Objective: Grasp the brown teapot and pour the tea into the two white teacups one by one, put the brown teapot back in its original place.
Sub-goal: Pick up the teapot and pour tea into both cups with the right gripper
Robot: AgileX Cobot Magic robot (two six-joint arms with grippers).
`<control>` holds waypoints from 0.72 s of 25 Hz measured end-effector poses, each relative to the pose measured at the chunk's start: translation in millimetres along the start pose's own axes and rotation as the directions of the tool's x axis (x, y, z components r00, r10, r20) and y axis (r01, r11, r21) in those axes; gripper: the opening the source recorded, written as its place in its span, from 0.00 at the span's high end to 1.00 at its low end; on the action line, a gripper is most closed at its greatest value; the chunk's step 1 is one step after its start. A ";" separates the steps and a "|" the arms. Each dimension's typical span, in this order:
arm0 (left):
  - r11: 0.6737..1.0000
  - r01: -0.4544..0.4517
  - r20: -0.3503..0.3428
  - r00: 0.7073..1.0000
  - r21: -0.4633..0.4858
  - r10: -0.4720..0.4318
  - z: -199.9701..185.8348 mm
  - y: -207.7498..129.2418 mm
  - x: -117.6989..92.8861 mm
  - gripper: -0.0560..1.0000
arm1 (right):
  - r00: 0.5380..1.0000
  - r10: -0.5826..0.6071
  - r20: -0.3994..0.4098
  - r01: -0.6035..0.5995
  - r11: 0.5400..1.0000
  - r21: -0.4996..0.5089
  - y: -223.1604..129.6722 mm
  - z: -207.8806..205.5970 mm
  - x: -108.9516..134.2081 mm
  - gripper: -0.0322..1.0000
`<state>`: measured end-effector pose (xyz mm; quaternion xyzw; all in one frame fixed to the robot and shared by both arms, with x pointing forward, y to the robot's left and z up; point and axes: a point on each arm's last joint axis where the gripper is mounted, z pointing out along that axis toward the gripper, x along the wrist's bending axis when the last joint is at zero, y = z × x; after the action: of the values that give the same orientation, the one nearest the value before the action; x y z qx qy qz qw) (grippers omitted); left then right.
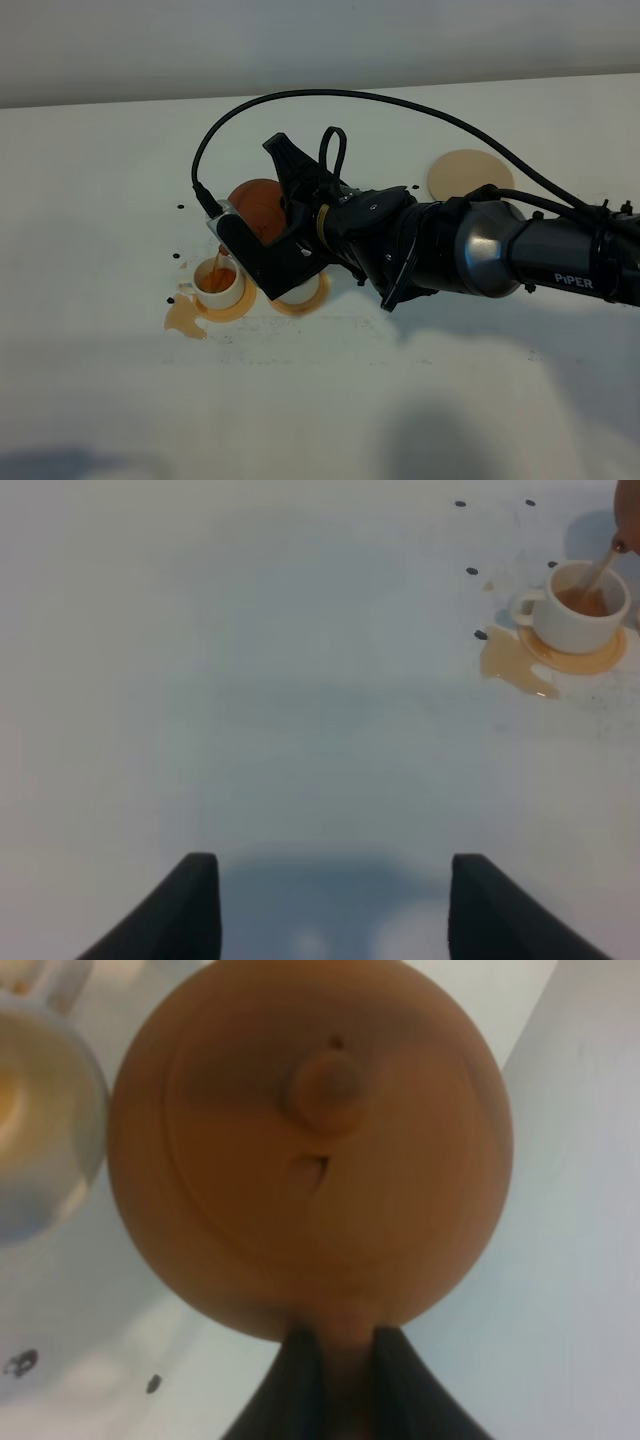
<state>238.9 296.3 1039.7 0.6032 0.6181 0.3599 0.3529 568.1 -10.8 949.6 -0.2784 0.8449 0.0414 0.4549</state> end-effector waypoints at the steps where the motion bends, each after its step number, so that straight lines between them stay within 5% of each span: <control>1: 1.000 0.000 0.000 1.000 0.000 0.000 0.0 0.0 0.0 0.47 | 1.000 0.000 0.000 0.000 1.000 0.001 -0.1 0.0 0.0 0.86; 18: 1.000 0.000 0.000 1.000 0.000 0.000 0.0 0.0 0.0 0.47 | 0.999 -0.035 0.002 0.035 0.999 0.007 -0.6 0.0 -0.2 0.86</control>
<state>238.9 296.3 1039.7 0.6032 0.6181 0.3599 0.3529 568.5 -11.2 949.9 -0.2915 0.8396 0.0311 0.4574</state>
